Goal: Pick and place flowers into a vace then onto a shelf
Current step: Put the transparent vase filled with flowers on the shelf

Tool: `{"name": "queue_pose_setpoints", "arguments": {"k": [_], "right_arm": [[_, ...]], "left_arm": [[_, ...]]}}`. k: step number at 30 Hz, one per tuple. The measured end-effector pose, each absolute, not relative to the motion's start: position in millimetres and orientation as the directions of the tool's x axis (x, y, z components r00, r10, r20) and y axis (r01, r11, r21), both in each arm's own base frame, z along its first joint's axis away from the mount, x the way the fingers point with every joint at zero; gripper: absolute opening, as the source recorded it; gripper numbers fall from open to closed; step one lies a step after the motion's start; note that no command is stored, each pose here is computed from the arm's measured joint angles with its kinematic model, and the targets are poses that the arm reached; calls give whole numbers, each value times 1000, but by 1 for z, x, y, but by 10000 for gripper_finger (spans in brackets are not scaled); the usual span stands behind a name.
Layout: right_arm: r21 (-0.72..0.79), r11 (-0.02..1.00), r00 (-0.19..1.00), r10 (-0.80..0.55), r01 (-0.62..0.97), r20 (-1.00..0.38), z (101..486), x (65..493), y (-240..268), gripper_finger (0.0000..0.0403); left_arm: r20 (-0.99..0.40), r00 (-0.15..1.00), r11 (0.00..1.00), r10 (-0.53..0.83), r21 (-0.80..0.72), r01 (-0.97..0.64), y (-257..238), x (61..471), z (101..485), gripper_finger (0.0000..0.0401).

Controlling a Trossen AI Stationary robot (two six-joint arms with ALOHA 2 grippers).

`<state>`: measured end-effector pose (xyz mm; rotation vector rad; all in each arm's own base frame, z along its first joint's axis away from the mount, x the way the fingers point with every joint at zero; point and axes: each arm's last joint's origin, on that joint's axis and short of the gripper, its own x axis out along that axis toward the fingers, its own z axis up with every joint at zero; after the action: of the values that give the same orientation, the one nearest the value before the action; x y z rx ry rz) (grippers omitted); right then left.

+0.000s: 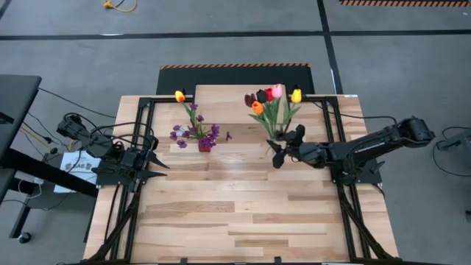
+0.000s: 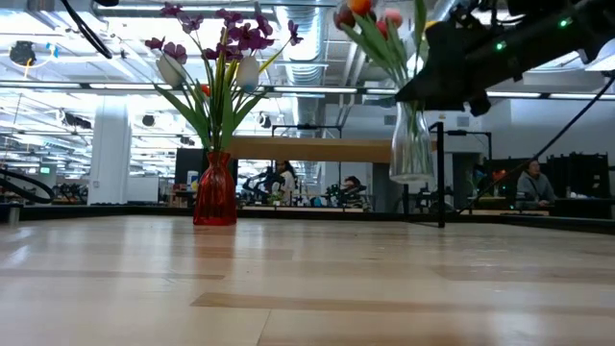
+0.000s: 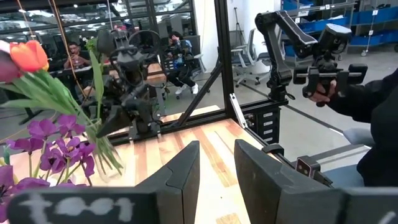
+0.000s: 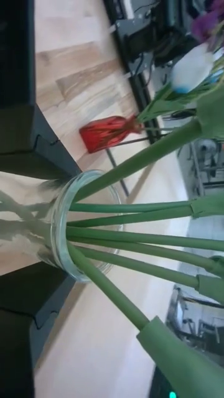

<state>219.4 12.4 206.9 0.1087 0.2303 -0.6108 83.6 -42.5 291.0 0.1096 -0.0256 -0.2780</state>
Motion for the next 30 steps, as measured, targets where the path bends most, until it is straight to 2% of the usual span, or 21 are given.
{"name": "queue_pose_setpoints", "arguments": {"k": [6, 14, 21, 30], "right_arm": [[16, 837, 818, -530, 546, -224, 224, 217, 13, 177], [-77, 849, 810, -522, 522, -265, 266, 231, 10, 188], [-131, 849, 816, -529, 513, -234, 300, 236, -3, 177], [-112, 858, 832, -514, 501, -208, 323, 236, -36, 183]], "left_arm": [[10, 961, 956, -275, 112, 273, -43, 84, 291, 90], [10, 961, 956, -276, 111, 273, -43, 84, 291, 90], [9, 961, 955, -277, 112, 275, -43, 84, 291, 90], [10, 960, 955, -278, 112, 275, -43, 83, 291, 90]]}}
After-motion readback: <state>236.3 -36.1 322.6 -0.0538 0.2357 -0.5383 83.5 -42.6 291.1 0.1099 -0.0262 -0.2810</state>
